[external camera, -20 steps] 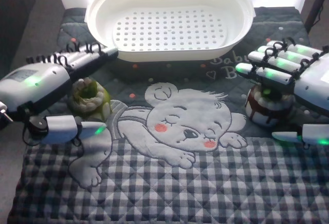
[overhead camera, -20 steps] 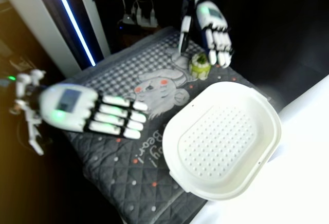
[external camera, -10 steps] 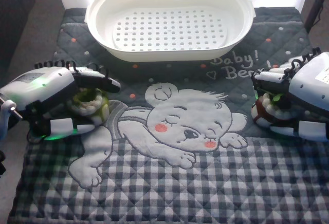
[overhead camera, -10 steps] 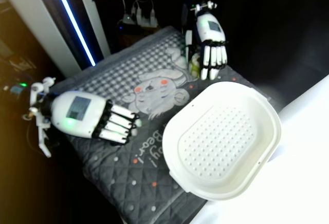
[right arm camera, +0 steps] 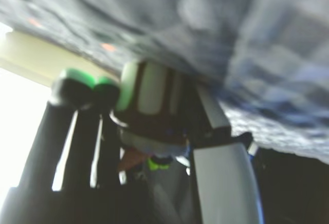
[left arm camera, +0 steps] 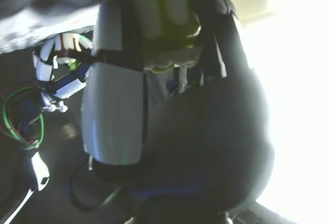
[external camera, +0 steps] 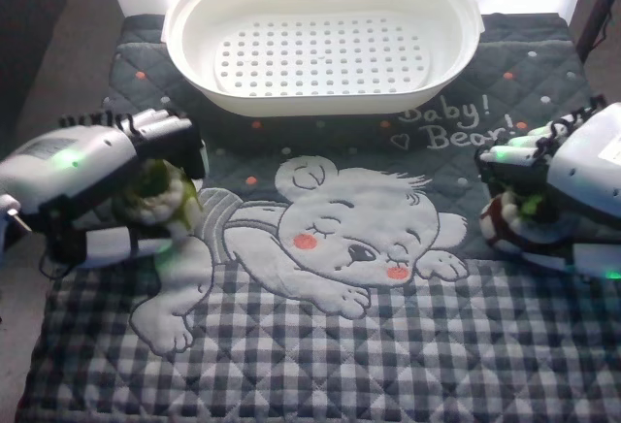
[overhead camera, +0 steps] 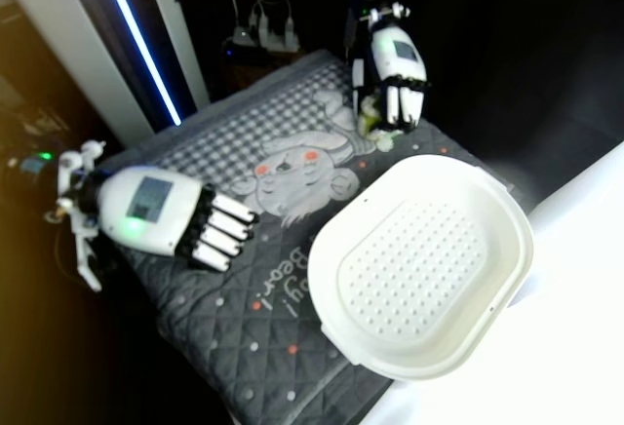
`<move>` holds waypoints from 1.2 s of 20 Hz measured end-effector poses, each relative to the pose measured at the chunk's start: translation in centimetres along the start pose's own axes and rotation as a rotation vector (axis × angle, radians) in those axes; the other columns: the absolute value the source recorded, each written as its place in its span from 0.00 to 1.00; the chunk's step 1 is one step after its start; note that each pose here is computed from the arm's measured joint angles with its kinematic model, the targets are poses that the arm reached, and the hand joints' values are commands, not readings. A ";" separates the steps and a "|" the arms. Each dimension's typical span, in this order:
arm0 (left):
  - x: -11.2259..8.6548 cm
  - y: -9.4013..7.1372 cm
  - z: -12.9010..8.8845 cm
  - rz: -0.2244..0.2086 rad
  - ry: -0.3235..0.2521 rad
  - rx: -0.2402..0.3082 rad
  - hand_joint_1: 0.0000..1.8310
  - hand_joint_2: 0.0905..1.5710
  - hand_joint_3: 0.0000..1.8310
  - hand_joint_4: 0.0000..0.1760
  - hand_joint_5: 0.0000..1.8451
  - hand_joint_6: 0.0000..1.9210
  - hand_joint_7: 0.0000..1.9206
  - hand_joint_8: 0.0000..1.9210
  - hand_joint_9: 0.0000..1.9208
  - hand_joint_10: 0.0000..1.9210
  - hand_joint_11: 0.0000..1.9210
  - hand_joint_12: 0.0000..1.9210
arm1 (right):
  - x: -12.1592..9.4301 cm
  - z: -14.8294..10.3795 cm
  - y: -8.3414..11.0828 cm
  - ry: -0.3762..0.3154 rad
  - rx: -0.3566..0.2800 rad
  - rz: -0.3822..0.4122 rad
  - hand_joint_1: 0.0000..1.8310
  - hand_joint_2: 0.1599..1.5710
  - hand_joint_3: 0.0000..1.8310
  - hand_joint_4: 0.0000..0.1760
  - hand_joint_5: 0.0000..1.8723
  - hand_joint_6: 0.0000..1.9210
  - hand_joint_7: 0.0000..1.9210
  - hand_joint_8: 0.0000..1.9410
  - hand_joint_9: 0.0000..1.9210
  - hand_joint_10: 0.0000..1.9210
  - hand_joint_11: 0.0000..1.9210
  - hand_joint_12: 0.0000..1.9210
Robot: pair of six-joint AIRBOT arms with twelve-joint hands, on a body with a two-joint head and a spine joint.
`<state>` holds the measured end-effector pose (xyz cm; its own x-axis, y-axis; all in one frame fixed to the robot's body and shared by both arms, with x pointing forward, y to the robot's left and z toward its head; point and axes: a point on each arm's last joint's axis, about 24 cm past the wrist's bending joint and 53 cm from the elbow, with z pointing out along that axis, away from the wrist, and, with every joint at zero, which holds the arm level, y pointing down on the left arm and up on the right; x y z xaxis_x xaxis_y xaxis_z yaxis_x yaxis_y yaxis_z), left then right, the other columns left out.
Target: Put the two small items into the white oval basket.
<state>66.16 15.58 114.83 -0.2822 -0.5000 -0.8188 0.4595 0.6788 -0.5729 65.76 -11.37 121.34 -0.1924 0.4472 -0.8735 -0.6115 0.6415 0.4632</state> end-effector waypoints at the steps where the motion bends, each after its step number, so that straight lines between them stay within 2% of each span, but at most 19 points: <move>1: -0.7 -0.3 -0.1 0.005 -0.020 0.013 0.88 0.78 0.00 0.00 0.13 0.72 0.06 0.82 0.28 0.89 0.20 1.00 | -0.5 -0.2 -0.1 -0.008 0.002 -0.006 0.71 0.77 0.07 0.00 0.27 0.88 0.34 0.77 0.34 0.87 0.36 1.00; 2: -1.5 -0.8 -0.2 0.005 -0.048 0.035 0.80 0.84 0.00 0.00 0.13 0.74 0.16 0.90 0.27 0.98 0.20 1.00 | -1.1 -0.4 -0.2 -0.024 0.002 -0.009 0.71 0.78 0.06 0.00 0.26 0.88 0.34 0.78 0.35 0.87 0.37 1.00; 3: -2.1 -1.3 0.0 0.002 -0.065 0.050 0.78 0.86 0.00 0.00 0.12 0.75 0.17 0.92 0.27 1.00 0.22 1.00 | -1.7 -0.5 -0.1 -0.045 -0.003 -0.012 0.70 0.78 0.06 0.00 0.26 0.88 0.33 0.80 0.34 0.88 0.36 1.00; 5: -3.7 -2.9 0.7 0.014 -0.103 0.100 0.78 0.86 0.00 0.00 0.14 0.77 0.19 0.91 0.28 0.99 0.25 1.00 | -2.8 -0.6 0.1 -0.087 -0.015 -0.011 0.71 0.78 0.05 0.00 0.27 0.87 0.33 0.78 0.37 0.84 0.37 1.00; 6: -4.8 -3.7 1.4 0.014 -0.138 0.125 0.78 0.86 0.00 0.00 0.12 0.76 0.19 0.91 0.28 0.99 0.30 1.00 | -3.5 -0.5 0.1 -0.111 -0.021 -0.011 0.63 0.79 0.05 0.00 0.29 0.84 0.36 0.82 0.42 0.94 0.46 1.00; 7: -5.7 -4.0 2.1 0.007 -0.163 0.134 0.78 0.85 0.00 0.00 0.13 0.74 0.20 0.89 0.29 0.98 0.30 1.00 | -4.2 -0.2 -0.1 -0.128 -0.016 -0.005 0.61 0.80 0.05 0.00 0.29 0.84 0.37 0.82 0.44 0.96 0.48 1.00; 8: -6.7 -4.3 2.7 0.005 -0.184 0.139 0.78 0.85 0.00 0.00 0.11 0.74 0.24 0.93 0.25 0.95 0.36 1.00 | -5.5 0.4 -0.1 -0.164 -0.019 0.000 0.61 0.80 0.04 0.00 0.30 0.82 0.38 0.81 0.44 0.96 0.48 1.00; 9: -7.7 -4.9 3.1 0.011 -0.205 0.153 0.71 0.86 0.00 0.00 0.11 0.74 0.25 0.92 0.27 0.99 0.37 1.00 | -6.8 1.0 0.1 -0.202 -0.023 0.008 0.62 0.79 0.03 0.00 0.30 0.80 0.39 0.80 0.46 0.95 0.49 1.00; 11: -9.3 -5.8 4.5 0.021 -0.234 0.173 0.69 0.87 0.00 0.00 0.13 0.76 0.24 0.94 0.25 1.00 0.36 1.00 | -9.0 2.6 0.7 -0.264 -0.048 0.013 0.65 0.77 0.02 0.00 0.32 0.74 0.43 0.77 0.53 0.94 0.57 1.00; 12: -9.9 -6.4 5.8 0.028 -0.234 0.181 0.69 0.87 0.00 0.03 0.14 0.78 0.25 0.94 0.28 1.00 0.40 1.00 | -9.5 3.7 1.0 -0.277 -0.056 0.018 0.65 0.78 0.02 0.00 0.33 0.73 0.41 0.82 0.53 0.98 0.60 1.00; 13: -10.1 -6.7 6.4 0.035 -0.230 0.182 0.76 0.86 0.00 0.04 0.13 0.80 0.21 0.92 0.28 1.00 0.39 1.00 | -9.6 4.2 1.2 -0.275 -0.060 0.017 0.62 0.79 0.03 0.00 0.31 0.77 0.38 0.83 0.49 0.98 0.57 1.00; 14: -10.7 -7.2 7.7 0.049 -0.226 0.184 0.78 0.85 0.00 0.00 0.13 0.79 0.21 0.91 0.28 0.99 0.39 1.00 | -9.6 5.4 1.3 -0.259 -0.056 0.019 0.62 0.79 0.03 0.00 0.30 0.79 0.38 0.82 0.45 0.97 0.52 1.00; 15: -11.1 -7.4 8.5 0.044 -0.233 0.181 0.79 0.85 0.00 0.00 0.13 0.79 0.22 0.89 0.29 0.98 0.41 1.00 | -10.1 6.5 1.6 -0.255 -0.055 0.016 0.64 0.79 0.03 0.00 0.30 0.75 0.40 0.84 0.49 0.99 0.55 1.00; 17: -11.2 -7.0 9.6 0.028 -0.226 0.159 0.79 0.85 0.00 0.00 0.14 0.77 0.23 0.89 0.30 0.97 0.47 1.00 | -12.0 8.0 2.3 -0.277 -0.052 -0.034 0.65 0.78 0.02 0.00 0.32 0.73 0.42 0.80 0.50 0.96 0.55 1.00; 19: -10.6 -5.6 12.5 0.022 -0.173 0.092 0.79 0.86 0.00 0.00 0.16 0.80 0.21 0.91 0.29 0.98 0.41 1.00 | -13.9 9.7 3.5 -0.312 -0.048 -0.118 0.62 0.79 0.01 0.00 0.33 0.79 0.38 0.77 0.42 0.92 0.48 1.00; 21: -10.6 -5.4 13.3 0.021 -0.167 0.079 0.79 0.89 0.00 0.00 0.18 0.80 0.21 0.92 0.29 0.98 0.43 1.00 | -13.2 10.7 3.4 -0.292 -0.042 -0.110 0.61 0.80 0.01 0.00 0.32 0.80 0.37 0.80 0.44 0.95 0.51 1.00; 22: -10.5 -5.6 14.3 0.019 -0.162 0.075 0.79 0.89 0.00 0.00 0.17 0.79 0.23 0.90 0.30 0.96 0.40 1.00 | -12.2 12.0 2.5 -0.257 -0.013 -0.092 0.63 0.82 0.02 0.00 0.30 0.76 0.37 0.89 0.53 0.99 0.60 1.00; 23: -10.0 -5.7 15.1 0.015 -0.152 0.070 0.79 0.89 0.00 0.00 0.17 0.78 0.24 0.89 0.30 0.95 0.38 1.00 | -11.2 13.0 1.6 -0.223 0.016 -0.071 0.63 0.82 0.02 0.00 0.29 0.77 0.37 0.89 0.54 1.00 0.61 1.00; 24: -9.4 -5.8 15.7 0.013 -0.136 0.064 0.79 0.89 0.00 0.00 0.14 0.79 0.23 0.91 0.29 0.96 0.32 1.00 | -10.6 13.5 1.0 -0.200 0.036 -0.059 0.61 0.82 0.01 0.00 0.31 0.78 0.35 0.87 0.43 0.99 0.49 1.00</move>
<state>79.39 7.88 126.48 -0.1613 -0.5627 -0.8108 0.5161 0.6522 -0.5553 77.57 -7.03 133.06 0.0007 0.5208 -0.8537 -0.5883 0.6905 0.4207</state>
